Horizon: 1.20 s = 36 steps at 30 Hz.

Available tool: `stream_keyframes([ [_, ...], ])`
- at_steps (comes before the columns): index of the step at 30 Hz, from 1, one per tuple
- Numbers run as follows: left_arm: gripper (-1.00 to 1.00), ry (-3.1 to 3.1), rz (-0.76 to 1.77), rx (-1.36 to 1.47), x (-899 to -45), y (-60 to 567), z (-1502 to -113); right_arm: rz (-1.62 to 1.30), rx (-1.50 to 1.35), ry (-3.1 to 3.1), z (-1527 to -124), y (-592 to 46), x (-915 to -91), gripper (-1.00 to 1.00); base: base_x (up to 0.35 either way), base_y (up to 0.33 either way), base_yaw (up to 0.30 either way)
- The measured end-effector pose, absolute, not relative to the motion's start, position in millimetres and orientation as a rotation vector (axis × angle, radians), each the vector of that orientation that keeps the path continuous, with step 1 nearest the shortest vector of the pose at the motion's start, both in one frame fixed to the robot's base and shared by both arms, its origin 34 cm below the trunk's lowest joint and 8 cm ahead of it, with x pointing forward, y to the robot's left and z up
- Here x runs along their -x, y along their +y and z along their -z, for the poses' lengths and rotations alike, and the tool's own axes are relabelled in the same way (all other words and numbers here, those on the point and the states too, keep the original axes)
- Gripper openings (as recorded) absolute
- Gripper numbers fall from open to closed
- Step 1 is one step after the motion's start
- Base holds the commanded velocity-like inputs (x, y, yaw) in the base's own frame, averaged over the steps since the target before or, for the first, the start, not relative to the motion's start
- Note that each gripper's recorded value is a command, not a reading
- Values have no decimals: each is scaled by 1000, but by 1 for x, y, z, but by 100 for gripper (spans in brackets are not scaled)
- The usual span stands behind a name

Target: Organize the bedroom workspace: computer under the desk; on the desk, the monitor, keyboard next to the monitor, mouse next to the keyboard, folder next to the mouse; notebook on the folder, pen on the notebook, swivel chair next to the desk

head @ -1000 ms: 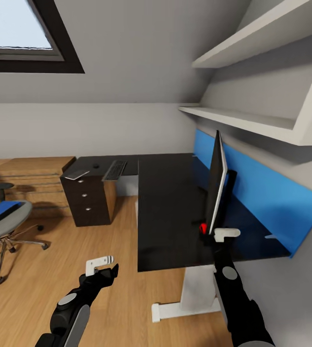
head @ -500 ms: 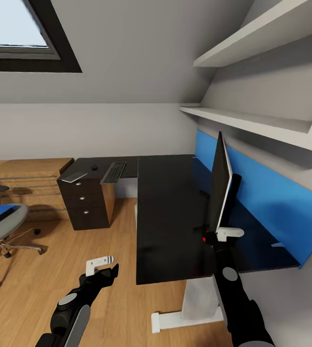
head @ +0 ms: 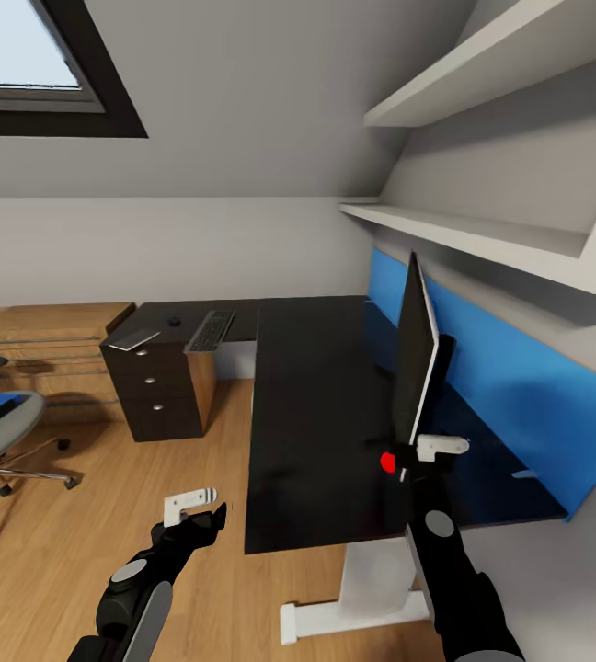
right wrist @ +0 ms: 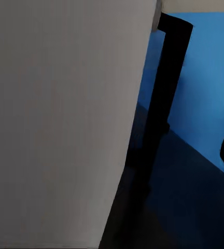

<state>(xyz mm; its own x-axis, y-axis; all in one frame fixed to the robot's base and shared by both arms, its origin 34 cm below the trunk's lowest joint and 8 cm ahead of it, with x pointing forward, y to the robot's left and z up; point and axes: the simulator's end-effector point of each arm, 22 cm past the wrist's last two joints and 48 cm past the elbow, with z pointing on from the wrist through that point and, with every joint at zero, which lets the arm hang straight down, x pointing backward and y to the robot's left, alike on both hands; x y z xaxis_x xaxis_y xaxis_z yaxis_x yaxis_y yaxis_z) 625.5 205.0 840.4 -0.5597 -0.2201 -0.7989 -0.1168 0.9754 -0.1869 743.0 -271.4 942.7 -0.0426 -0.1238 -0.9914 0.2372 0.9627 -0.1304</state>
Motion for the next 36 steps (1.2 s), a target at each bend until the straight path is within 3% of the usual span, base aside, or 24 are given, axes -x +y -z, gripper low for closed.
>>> stream_keyframes([
  [18,100,2170,138,234,-626,205,-840,292,-90,1590,-942,-272,-743,100,0,-269,0],
  [36,100,2170,138,234,-626,205,-840,285,-95,1588,-941,-271,-743,100,0,-13,0],
])
